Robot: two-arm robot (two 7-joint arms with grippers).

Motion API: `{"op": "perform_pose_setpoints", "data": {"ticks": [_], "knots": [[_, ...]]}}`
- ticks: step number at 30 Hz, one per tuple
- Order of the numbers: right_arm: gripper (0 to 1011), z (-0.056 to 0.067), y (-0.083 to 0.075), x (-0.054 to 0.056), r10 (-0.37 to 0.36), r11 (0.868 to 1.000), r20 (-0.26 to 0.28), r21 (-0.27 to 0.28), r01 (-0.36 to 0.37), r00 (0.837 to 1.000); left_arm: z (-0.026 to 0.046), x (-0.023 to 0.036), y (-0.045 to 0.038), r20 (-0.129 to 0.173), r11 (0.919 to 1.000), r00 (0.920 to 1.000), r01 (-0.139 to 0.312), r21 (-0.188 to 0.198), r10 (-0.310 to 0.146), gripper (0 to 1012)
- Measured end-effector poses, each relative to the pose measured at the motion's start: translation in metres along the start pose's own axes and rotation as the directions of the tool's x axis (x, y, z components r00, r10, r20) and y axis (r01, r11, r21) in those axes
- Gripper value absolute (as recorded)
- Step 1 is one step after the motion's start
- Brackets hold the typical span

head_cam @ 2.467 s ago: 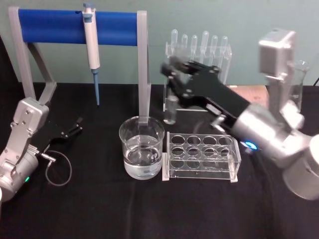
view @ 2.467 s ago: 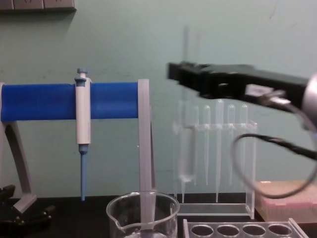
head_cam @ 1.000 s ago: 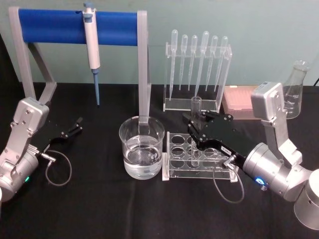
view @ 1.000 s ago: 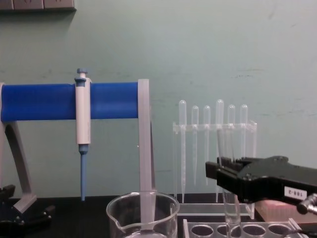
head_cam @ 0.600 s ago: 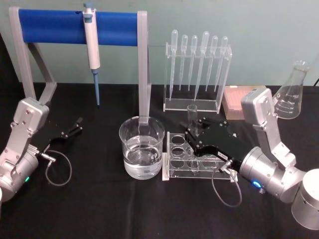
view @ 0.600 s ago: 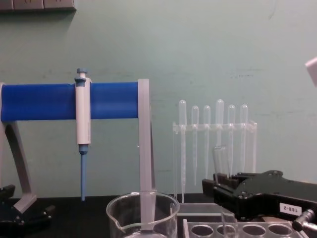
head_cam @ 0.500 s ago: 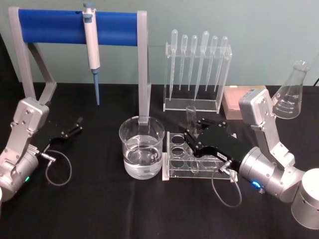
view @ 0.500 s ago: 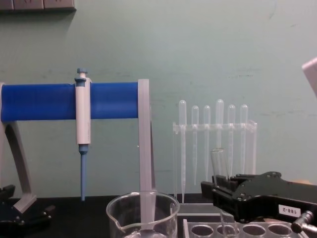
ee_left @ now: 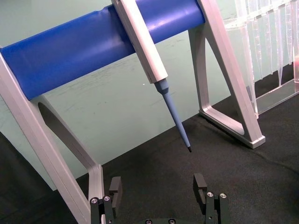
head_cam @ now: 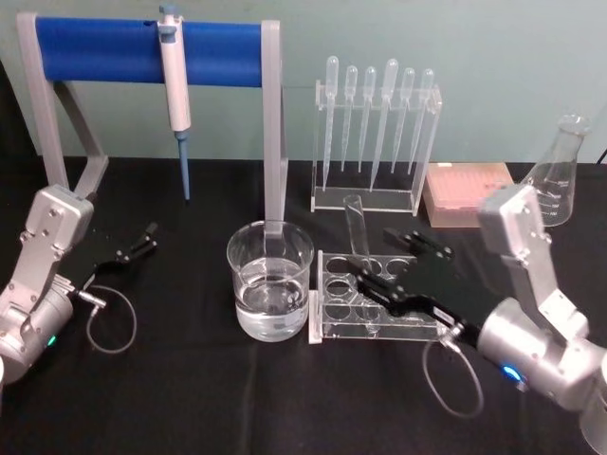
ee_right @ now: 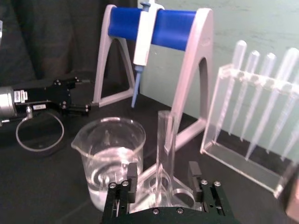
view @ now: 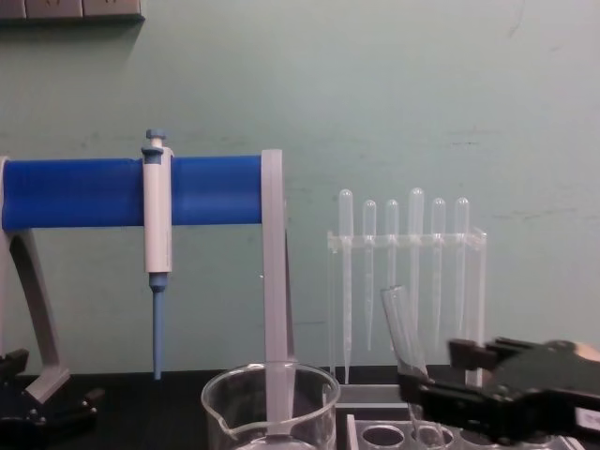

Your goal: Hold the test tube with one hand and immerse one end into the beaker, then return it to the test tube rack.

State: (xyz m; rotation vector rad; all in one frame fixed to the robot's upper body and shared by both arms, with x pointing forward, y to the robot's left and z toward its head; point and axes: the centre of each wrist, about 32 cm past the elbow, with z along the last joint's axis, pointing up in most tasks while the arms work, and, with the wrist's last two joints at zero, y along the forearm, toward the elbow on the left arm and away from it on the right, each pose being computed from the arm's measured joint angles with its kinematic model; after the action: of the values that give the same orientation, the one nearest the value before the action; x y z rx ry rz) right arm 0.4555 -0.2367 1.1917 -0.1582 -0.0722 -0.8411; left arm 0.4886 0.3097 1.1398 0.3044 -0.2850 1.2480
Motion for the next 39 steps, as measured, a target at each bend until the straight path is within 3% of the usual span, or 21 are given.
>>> {"op": "perform_pose_setpoints", "data": {"ticks": [8,10,14,18,19,21,22,26,31,39], "knots": [[898,-0.006,-0.042,-0.006,-0.073,0.997,-0.025,-0.033,0.073,0.997,0.0000,0.0000,0.0000,0.000,1.0000,1.0000,0.000,0.000,0.000,1000],[974,-0.010,-0.053,-0.004,-0.119,0.992,-0.033,-0.031,0.118,0.992,0.0000,0.0000,0.0000,0.000,1.0000,1.0000,0.000,0.000,0.000,1000],[1002,-0.018,-0.063,0.003,-0.221,0.975,-0.046,-0.011,0.221,0.974,0.0000,0.0000,0.0000,0.000,1.0000,1.0000,0.000,0.000,0.000,1000],[1002,-0.028,-0.065,0.008,-0.337,0.941,-0.050,-0.007,0.337,0.940,0.0000,0.0000,0.0000,0.000,1.0000,1.0000,0.000,0.000,0.000,1000],[1002,-0.032,-0.064,0.010,-0.379,0.925,-0.050,-0.012,0.379,0.924,0.0000,0.0000,0.0000,0.000,1.0000,1.0000,0.000,0.000,0.000,1000],[1002,-0.037,-0.062,0.012,-0.420,0.907,-0.049,-0.021,0.420,0.906,0.0000,0.0000,0.0000,0.000,1.0000,1.0000,0.000,0.000,0.000,1000],[1000,-0.042,-0.060,0.013,-0.455,0.890,-0.046,-0.027,0.455,0.889,0.0000,0.0000,0.0000,0.000,1.0000,1.0000,0.000,0.000,0.000,1000],[1002,-0.056,-0.053,0.015,-0.522,0.852,-0.028,-0.052,0.520,0.852,0.0000,0.0000,0.0000,0.000,1.0000,1.0000,0.000,0.000,0.000,1000],[1002,-0.070,-0.044,0.016,-0.538,0.841,-0.025,-0.082,0.535,0.842,0.0000,0.0000,0.0000,0.000,1.0000,1.0000,0.000,0.000,0.000,1000],[1002,-0.067,-0.046,0.015,-0.535,0.843,-0.023,-0.073,0.532,0.844,0.0000,0.0000,0.0000,0.000,1.0000,1.0000,0.000,0.000,0.000,1000]]}}
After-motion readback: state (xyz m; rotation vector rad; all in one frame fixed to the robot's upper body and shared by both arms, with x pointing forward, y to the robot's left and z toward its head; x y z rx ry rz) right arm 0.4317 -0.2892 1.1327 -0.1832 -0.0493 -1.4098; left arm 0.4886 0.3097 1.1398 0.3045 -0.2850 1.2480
